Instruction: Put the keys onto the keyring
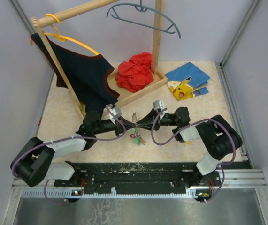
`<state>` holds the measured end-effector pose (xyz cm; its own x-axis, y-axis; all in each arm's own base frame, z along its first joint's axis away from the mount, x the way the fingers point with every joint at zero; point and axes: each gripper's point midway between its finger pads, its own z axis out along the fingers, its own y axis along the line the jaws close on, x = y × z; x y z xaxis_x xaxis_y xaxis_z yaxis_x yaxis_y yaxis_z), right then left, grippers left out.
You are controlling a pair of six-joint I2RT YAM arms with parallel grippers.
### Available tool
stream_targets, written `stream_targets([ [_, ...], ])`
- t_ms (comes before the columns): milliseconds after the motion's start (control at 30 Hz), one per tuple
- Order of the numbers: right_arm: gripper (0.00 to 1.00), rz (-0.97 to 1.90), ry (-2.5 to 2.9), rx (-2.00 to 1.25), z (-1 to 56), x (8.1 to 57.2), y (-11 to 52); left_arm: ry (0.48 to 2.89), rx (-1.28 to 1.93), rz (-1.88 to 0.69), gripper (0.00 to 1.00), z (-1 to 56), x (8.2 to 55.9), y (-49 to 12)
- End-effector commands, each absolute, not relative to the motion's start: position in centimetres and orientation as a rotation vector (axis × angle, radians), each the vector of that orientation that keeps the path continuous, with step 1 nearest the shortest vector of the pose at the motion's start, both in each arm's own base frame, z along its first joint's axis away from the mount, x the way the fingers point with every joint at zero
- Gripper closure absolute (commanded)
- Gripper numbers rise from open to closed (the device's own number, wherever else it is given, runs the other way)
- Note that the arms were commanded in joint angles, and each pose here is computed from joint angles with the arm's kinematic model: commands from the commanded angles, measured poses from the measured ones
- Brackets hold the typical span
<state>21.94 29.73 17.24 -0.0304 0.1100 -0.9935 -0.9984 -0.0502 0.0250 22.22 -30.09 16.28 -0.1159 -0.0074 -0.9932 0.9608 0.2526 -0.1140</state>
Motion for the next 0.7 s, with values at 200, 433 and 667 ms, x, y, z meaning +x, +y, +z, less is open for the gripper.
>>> stream_targets([
  [200, 0.68, 1.103, 1.289, -1.113, 17.4, 25.2, 28.6, 1.636, 0.922, -0.925, 1.00, 16.1, 24.4, -28.6],
  [433, 0.54, 1.065, 1.570, -1.033, 16.4, 25.6, 27.3, 1.779, 0.912, -0.871, 1.00, 15.8, 24.7, -28.2],
  [667, 0.43, 1.135, 1.679, -0.848, 15.8, 25.7, 27.1, 1.890, 0.876, -0.828, 1.00, 16.2, 24.9, -27.5],
])
